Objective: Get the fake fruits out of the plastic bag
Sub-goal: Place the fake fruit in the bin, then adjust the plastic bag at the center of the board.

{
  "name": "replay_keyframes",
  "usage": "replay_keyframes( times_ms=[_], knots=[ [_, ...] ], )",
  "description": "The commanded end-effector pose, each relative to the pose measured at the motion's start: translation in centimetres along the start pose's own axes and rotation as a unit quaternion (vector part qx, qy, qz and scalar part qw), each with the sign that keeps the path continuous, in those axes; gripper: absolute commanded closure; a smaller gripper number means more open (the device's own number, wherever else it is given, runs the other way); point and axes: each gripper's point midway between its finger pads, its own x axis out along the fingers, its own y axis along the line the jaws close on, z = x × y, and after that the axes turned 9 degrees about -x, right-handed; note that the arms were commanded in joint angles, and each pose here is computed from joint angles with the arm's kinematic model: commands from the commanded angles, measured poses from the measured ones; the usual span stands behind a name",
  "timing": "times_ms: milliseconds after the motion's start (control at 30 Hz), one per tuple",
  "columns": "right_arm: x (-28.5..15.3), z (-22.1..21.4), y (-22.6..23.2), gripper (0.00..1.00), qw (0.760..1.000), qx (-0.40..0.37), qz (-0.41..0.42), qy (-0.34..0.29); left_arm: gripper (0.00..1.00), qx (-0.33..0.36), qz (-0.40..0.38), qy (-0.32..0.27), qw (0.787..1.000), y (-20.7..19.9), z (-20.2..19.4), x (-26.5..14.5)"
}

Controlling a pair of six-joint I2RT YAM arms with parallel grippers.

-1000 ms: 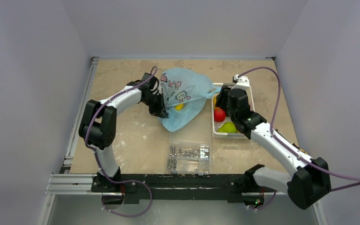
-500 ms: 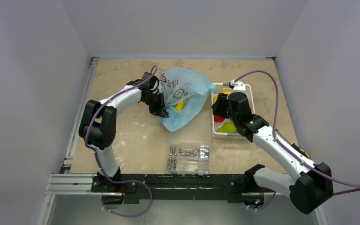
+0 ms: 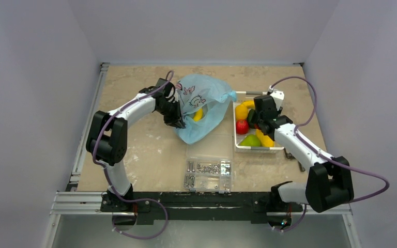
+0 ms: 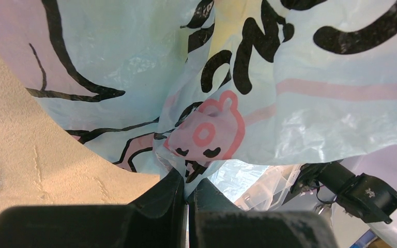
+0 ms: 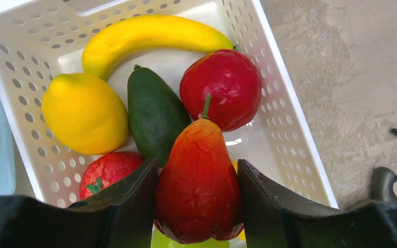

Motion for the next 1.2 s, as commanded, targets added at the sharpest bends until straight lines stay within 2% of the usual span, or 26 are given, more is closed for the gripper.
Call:
replay_keyframes(
  times_ms=[0, 133, 267, 300, 367, 400, 467, 567, 700, 833, 933, 1167],
  knots=[
    [0.2, 4.0, 0.4, 0.78, 0.998, 0.023, -0.005, -0.055, 1.00, 0.026, -0.027, -0.025, 0.999, -2.1, 0.8, -1.8],
    [1.5, 5.8, 1.2, 0.66, 0.998, 0.024, -0.011, -0.058, 1.00, 0.025, -0.030, -0.022, 0.999, -2.3, 0.8, -1.8],
    [2.7, 7.2, 2.0, 0.41, 0.998, 0.021, -0.015, -0.056, 1.00, 0.027, -0.029, -0.025, 0.999, -2.2, 0.8, -2.0],
    [2.8, 7.5, 2.5, 0.30, 0.998, 0.020, -0.007, -0.055, 1.00, 0.027, -0.028, -0.026, 0.999, -2.2, 0.8, -2.0],
    [2.8, 8.1, 2.7, 0.16, 0.998, 0.015, -0.006, -0.056, 1.00, 0.027, -0.028, -0.024, 0.999, -2.2, 0.8, -1.9],
    [2.7, 8.2, 2.9, 0.11, 0.998, 0.011, -0.001, -0.056, 1.00, 0.026, -0.030, -0.023, 0.999, -2.2, 0.7, -1.9],
    [2.4, 8.3, 3.1, 0.09, 0.999, 0.005, 0.004, -0.054, 1.00, 0.026, -0.031, -0.023, 0.999, -2.3, 0.7, -1.9],
    [1.0, 8.0, 3.9, 0.10, 0.998, -0.015, 0.022, -0.061, 1.00, 0.026, -0.031, -0.025, 0.999, -2.3, 0.7, -2.0],
    [-2.7, 7.3, 8.7, 0.13, 0.987, -0.064, 0.107, -0.099, 1.00, 0.024, -0.038, -0.022, 0.999, -2.6, 0.6, -2.0],
    [-6.6, 5.4, 14.5, 0.36, 0.969, -0.075, 0.210, -0.103, 1.00, 0.024, -0.037, -0.024, 0.999, -2.6, 0.7, -2.0],
    [-8.5, 4.4, 18.1, 0.45, 0.957, -0.085, 0.256, -0.104, 1.00, 0.023, -0.035, -0.021, 0.999, -2.4, 0.6, -1.9],
    [-8.1, 5.7, 25.4, 0.48, 0.937, -0.079, 0.321, -0.112, 1.00, 0.023, -0.034, -0.022, 0.999, -2.3, 0.7, -1.8]
  ],
)
